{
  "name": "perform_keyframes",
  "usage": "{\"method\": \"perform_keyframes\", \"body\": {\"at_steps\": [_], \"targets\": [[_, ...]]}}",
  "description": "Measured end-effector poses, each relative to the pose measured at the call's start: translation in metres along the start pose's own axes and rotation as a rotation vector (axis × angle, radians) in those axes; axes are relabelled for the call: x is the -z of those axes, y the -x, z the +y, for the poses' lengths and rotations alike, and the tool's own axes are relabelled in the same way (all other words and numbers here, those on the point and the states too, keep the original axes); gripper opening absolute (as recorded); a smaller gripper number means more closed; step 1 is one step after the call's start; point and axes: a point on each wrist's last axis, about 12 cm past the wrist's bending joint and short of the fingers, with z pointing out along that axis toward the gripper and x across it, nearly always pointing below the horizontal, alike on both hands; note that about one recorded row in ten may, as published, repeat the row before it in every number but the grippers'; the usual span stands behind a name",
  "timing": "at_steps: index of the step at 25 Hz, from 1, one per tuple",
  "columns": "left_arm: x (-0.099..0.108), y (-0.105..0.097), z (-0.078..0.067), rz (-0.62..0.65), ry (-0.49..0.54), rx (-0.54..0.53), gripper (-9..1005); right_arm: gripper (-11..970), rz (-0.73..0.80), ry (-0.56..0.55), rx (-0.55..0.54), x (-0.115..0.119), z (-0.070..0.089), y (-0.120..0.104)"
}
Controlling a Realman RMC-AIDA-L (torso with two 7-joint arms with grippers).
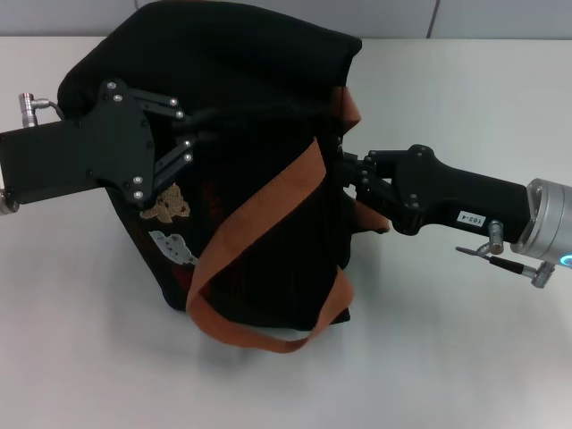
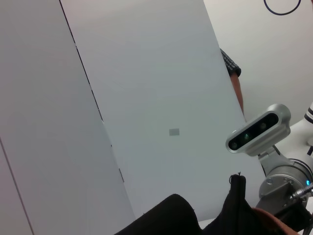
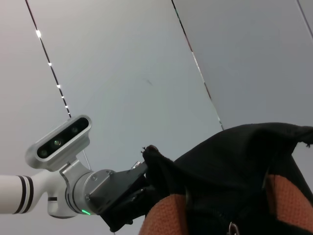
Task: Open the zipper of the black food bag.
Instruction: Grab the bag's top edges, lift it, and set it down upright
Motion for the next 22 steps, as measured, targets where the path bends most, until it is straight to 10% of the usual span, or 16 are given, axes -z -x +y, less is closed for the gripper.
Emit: {"method": "perform_keyframes", "body": {"at_steps": [22], "targets": [[0.002, -0.002, -0.002, 0.005, 0.005, 0.004, 99, 40, -0.001, 0.017, 0.038, 0.014, -0.002, 0.013]]}}
